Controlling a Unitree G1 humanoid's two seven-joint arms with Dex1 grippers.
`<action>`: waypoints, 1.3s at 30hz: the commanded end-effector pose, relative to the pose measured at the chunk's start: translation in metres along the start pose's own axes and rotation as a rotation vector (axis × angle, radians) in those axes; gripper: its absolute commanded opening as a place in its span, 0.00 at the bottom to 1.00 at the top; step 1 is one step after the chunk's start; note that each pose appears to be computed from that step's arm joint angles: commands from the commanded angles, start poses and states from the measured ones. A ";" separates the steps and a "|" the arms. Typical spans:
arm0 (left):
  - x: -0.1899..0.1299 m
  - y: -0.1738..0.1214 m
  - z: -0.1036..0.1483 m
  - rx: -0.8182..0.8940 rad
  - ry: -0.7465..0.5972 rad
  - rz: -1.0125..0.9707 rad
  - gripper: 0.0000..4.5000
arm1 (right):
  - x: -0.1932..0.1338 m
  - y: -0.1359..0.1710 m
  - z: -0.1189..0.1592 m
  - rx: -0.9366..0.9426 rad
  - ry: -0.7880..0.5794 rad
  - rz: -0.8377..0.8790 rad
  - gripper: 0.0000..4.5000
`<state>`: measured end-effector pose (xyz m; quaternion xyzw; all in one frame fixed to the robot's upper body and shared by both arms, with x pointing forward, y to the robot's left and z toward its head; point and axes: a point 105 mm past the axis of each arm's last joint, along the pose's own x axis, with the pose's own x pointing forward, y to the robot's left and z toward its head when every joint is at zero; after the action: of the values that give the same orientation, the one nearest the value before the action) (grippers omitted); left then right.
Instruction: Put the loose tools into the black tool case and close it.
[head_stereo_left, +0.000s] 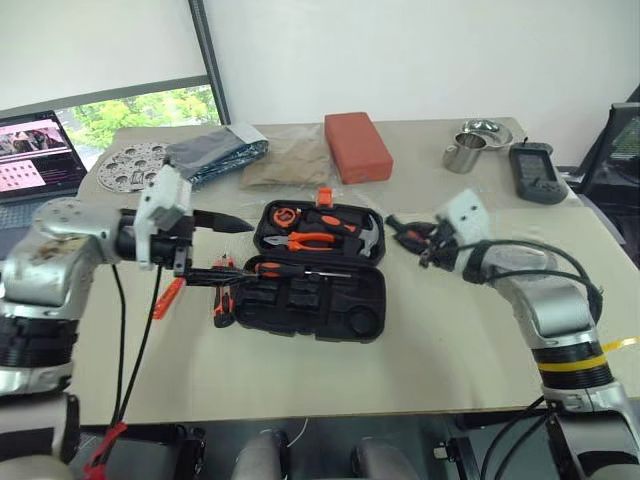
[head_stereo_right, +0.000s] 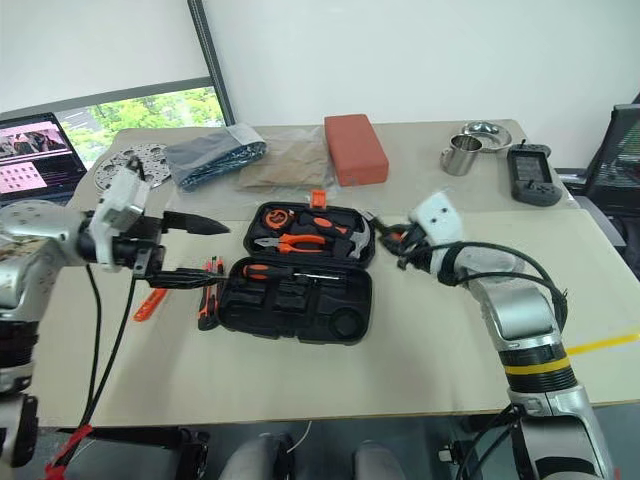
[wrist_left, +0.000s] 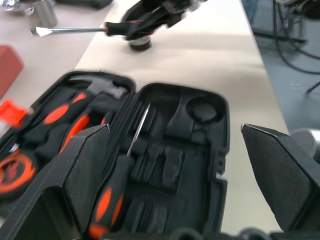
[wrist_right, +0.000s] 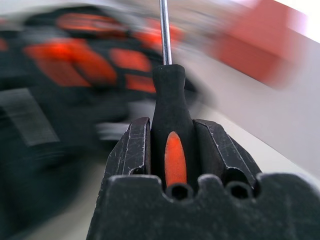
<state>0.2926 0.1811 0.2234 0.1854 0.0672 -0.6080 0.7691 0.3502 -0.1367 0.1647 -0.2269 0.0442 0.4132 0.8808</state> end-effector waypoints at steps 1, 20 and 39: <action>-0.014 -0.002 0.005 0.028 0.010 0.052 1.00 | 0.011 0.024 0.006 -0.158 0.002 0.212 0.21; -0.019 -0.012 0.002 0.015 0.021 0.066 1.00 | 0.046 0.050 -0.014 -0.177 0.161 0.397 0.21; -0.023 -0.019 -0.015 -0.009 0.087 -0.031 1.00 | 0.053 0.060 -0.018 -0.180 0.161 0.435 0.44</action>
<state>0.2705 0.2025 0.2083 0.1860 0.1108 -0.6118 0.7608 0.3459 -0.0800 0.1093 -0.3164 0.1361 0.5586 0.7546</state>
